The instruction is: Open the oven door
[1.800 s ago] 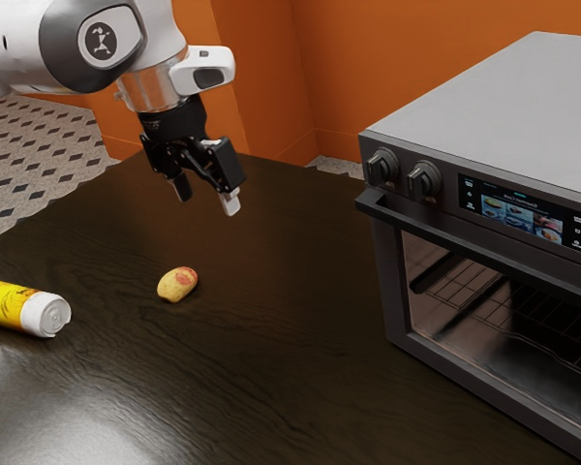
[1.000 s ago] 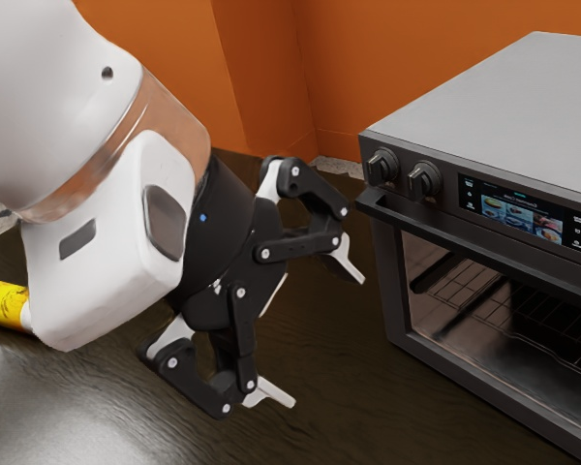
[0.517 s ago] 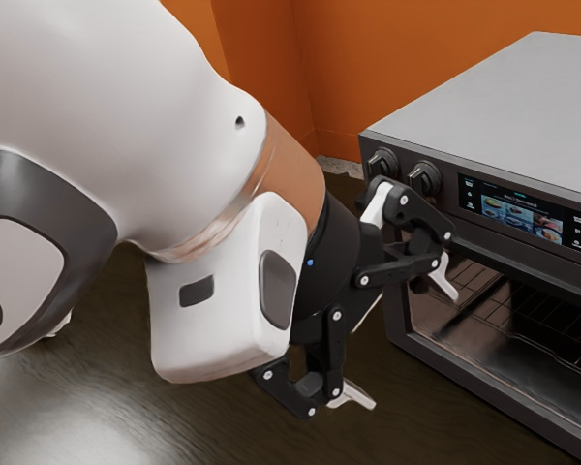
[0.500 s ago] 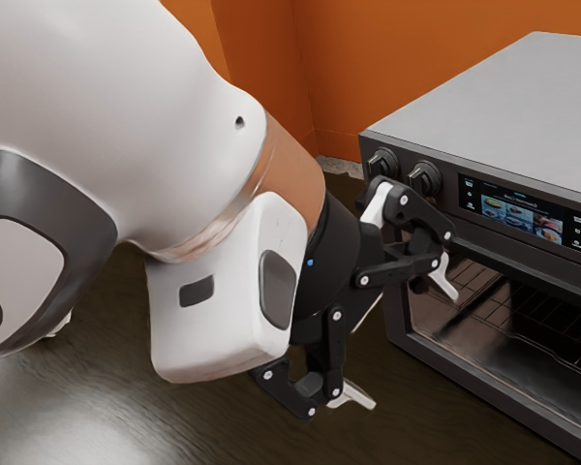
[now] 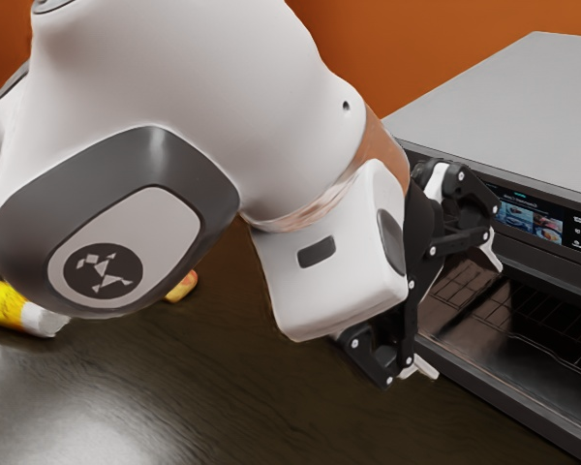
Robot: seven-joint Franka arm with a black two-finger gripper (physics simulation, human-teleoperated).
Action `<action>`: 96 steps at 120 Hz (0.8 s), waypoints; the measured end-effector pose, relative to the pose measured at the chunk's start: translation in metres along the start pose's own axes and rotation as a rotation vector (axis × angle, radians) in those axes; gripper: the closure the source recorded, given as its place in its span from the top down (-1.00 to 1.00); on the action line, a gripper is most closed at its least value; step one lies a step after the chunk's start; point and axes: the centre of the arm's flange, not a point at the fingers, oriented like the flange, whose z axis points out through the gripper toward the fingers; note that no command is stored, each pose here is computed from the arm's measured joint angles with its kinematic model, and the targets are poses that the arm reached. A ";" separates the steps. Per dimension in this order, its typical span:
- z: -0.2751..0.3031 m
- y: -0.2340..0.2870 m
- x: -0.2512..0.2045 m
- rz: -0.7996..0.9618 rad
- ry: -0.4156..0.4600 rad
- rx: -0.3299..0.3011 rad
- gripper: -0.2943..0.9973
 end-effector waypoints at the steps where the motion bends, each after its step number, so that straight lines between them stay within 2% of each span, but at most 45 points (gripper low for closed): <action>1: 0.001 -0.001 0.000 -0.002 0.000 0.000 0.54; 68: 0.046 -0.058 -0.024 -0.118 -0.006 -0.022 0.54; 96: 0.080 -0.071 -0.033 -0.139 -0.028 -0.057 0.54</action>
